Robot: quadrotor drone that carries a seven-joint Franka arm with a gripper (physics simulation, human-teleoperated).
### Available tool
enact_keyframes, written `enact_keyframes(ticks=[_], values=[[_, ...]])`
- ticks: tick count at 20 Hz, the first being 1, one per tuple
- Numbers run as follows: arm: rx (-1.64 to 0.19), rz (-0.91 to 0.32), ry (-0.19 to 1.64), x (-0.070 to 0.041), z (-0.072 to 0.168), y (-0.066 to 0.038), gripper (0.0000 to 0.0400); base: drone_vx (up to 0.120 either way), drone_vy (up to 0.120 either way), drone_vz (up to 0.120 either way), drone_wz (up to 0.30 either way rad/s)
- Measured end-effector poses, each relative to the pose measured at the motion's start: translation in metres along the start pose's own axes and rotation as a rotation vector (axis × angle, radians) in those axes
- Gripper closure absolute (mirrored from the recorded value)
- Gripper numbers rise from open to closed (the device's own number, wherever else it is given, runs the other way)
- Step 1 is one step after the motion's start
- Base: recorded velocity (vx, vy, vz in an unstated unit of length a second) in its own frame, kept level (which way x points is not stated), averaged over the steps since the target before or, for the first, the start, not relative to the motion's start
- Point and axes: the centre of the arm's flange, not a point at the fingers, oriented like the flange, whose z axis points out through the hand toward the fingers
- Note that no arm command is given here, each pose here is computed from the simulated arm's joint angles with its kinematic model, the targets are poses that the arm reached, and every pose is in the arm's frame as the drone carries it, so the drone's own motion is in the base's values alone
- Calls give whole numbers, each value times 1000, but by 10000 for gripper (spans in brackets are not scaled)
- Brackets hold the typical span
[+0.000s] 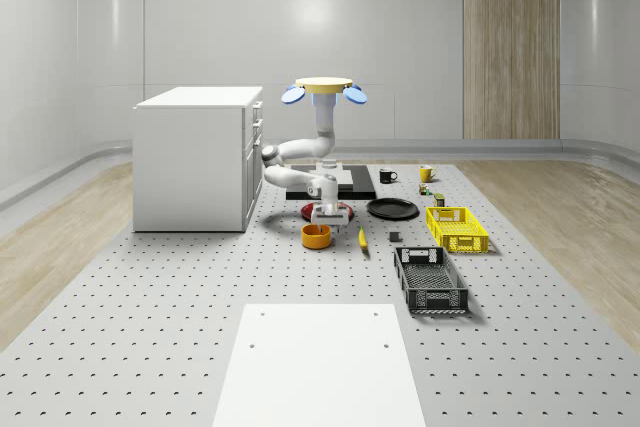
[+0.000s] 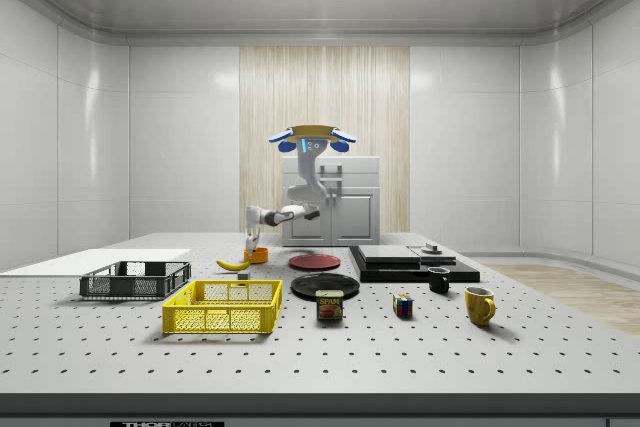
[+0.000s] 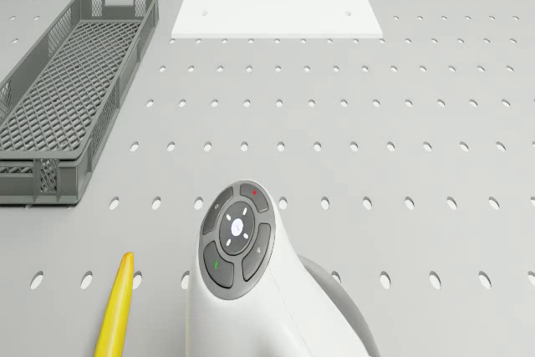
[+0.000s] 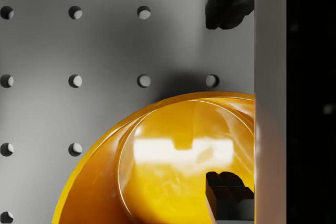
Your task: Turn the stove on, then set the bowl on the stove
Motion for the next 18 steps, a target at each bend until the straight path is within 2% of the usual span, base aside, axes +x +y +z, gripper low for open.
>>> enact_keyframes(ticks=[14, 16, 18], values=[[0, 0, 0, 0, 14, 0, 0, 0, 0, 0, 0], [0, 0, 0, 0, 16, 0, 102, 0, 0, 0, 0], [0, 0, 0, 0, 16, 0, 180, 0, 0, 0, 0]])
